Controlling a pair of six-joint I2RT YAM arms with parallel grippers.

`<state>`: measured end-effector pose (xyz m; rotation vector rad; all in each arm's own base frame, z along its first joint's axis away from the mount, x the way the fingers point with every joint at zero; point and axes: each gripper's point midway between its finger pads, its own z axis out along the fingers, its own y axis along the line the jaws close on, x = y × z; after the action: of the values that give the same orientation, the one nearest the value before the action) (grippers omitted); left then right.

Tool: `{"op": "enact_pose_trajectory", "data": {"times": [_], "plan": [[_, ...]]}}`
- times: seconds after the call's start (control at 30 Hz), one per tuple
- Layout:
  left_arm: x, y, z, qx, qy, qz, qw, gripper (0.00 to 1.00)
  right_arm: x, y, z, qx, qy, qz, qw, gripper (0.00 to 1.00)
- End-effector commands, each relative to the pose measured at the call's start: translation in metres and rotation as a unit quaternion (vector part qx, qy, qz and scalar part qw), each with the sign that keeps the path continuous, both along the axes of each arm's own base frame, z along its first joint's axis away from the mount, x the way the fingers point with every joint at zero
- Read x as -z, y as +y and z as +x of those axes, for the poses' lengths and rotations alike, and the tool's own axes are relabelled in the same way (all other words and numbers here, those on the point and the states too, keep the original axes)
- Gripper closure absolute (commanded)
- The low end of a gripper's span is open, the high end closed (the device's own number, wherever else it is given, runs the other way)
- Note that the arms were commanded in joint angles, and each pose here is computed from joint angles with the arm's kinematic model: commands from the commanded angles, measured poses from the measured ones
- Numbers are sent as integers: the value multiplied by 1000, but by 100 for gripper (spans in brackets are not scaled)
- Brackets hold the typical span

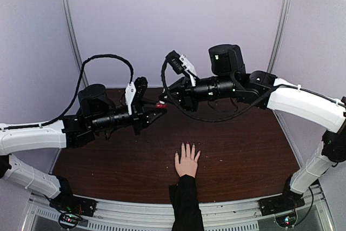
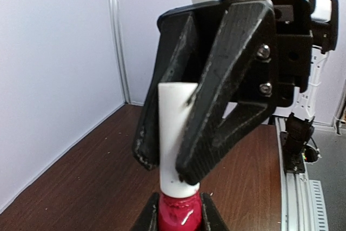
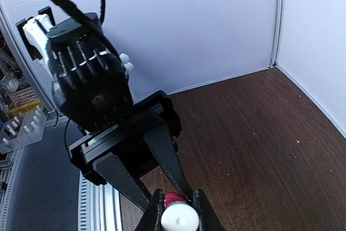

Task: Paint the nails
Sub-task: Close the cap of the nail polish bottle.

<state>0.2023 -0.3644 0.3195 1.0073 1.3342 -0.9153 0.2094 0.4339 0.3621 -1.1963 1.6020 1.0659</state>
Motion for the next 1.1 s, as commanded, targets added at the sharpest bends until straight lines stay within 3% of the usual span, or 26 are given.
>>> {"op": "enact_pose_trajectory", "data": {"times": [0.0,0.27,0.37,0.77,0.87,1.07], "plan": [[-43,6,24,-73,-49,-58,994,100,42,16,25,69,60,-37,995,99],[-42,10,40,-117,-37,-61,991,100,51,16,40,108,65,-57,990,96],[-42,8,36,-103,-33,-65,992,100,47,17,36,97,67,-51,992,83],[-39,4,12,-39,-32,-65,997,100,13,-2,27,74,32,-12,997,51],[-38,2,4,-14,-33,-64,997,100,1,-8,15,38,17,3,999,34],[-40,0,-14,46,-32,-58,997,100,-18,-24,-15,-35,-25,22,999,28]]}}
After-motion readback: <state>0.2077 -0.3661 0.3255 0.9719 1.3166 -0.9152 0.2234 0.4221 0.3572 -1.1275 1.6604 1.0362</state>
